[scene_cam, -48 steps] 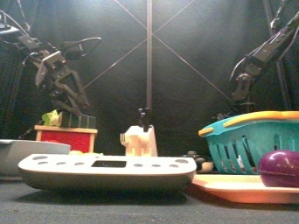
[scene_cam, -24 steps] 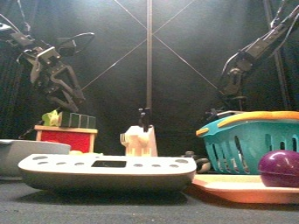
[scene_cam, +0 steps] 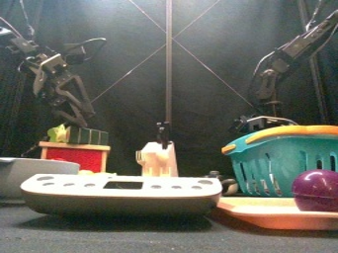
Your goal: Pick up and place green screw in plate
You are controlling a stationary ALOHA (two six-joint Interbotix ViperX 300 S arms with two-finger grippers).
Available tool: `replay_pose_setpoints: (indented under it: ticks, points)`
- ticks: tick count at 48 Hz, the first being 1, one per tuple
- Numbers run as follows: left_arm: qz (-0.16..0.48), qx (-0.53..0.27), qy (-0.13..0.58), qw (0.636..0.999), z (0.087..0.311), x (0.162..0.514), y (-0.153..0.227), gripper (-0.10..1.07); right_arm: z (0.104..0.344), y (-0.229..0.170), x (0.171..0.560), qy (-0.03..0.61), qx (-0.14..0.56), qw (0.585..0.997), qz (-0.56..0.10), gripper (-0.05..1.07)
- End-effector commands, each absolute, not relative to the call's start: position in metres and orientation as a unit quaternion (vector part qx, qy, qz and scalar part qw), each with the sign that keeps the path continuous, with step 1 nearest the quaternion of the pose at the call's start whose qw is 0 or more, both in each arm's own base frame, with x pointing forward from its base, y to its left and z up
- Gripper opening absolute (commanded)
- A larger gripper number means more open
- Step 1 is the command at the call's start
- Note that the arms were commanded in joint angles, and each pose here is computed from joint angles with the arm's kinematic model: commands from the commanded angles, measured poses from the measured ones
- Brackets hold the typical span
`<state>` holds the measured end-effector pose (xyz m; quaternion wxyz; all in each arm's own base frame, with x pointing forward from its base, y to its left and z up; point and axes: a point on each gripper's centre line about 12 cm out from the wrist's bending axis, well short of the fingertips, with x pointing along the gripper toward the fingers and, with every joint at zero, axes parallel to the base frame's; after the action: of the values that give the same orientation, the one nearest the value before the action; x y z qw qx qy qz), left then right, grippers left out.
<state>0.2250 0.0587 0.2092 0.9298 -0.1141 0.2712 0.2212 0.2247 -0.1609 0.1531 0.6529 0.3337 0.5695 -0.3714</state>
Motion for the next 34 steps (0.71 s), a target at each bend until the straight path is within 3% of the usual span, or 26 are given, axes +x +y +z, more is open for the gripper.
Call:
replay_pose_setpoints:
  ticks: [1, 34]
  points:
    - [0.221, -0.116, 0.265, 0.931, 0.214, 0.227, 0.059, 0.99, 0.157, -0.163, 0.229, 0.553, 0.334, 0.667, -0.371, 0.77]
    - [0.227, -0.133, 0.264, 0.928, 0.213, 0.227, 0.06, 0.99, 0.12, -0.167, 0.229, 0.582, 0.328, 0.646, -0.369, 0.77]
